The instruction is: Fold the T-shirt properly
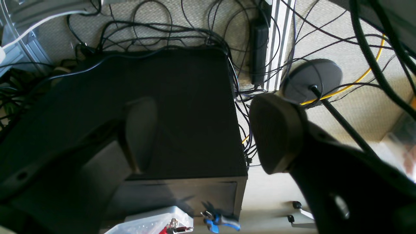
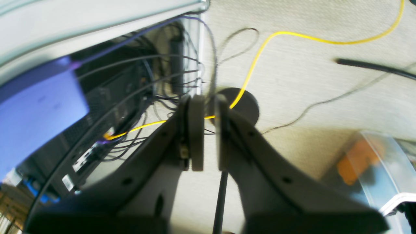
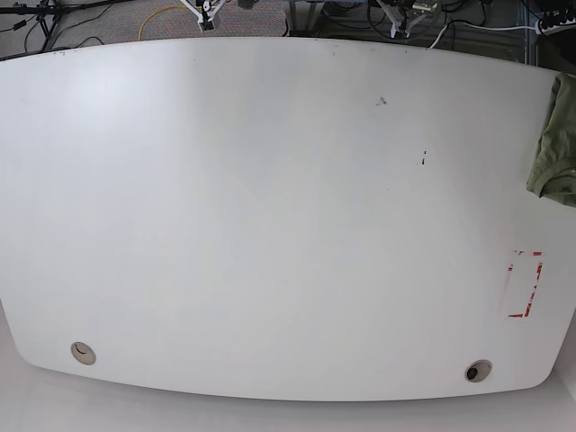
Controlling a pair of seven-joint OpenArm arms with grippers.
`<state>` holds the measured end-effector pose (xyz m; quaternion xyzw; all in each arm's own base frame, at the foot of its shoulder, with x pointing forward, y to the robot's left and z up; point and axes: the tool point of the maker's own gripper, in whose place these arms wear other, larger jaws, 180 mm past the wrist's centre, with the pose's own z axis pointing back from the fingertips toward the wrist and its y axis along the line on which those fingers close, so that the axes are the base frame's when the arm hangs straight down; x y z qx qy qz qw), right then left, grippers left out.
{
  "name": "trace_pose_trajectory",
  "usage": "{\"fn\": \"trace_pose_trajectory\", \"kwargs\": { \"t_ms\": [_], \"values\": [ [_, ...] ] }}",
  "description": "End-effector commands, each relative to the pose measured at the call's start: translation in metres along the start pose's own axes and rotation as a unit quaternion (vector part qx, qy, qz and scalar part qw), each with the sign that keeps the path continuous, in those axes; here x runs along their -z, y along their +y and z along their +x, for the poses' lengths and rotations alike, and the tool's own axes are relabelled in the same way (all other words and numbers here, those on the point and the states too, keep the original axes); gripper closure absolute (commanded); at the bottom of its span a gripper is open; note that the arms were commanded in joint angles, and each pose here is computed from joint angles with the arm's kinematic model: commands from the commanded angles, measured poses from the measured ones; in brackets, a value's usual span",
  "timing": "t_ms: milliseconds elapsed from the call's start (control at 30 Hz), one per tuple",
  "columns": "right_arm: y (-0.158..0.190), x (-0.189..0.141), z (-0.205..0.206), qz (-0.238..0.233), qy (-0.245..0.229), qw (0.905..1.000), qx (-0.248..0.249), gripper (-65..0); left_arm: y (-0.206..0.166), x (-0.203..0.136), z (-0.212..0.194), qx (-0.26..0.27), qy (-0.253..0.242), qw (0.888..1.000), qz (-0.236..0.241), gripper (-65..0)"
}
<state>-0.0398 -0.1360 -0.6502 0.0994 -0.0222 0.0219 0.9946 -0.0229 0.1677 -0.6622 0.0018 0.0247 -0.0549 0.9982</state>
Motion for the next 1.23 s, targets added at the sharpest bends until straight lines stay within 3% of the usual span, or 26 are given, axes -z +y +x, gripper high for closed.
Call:
{"fn": "trace_pose_trajectory", "kwargs": {
  "t_ms": [0, 233, 1200],
  "values": [
    [-0.005, 0.000, 0.000, -0.005, 0.004, 1.0000, 0.002, -5.5, -0.008, 0.001, -0.002, -0.001, 0.003, 1.000, -0.005, -44.0],
    [-0.003, 0.002, 0.008, -0.004, 0.000, 1.0000, 0.001, -5.5, 0.000, 0.000, 0.006, -0.004, -0.002, 1.000, 0.022, -44.2],
    [-0.002, 0.003, 0.014, 0.000, -0.007, 1.0000, 0.004, -5.5, 0.004, 0.000, 0.009, -0.003, 0.005, 1.000, 0.025, -44.3]
  ]
}}
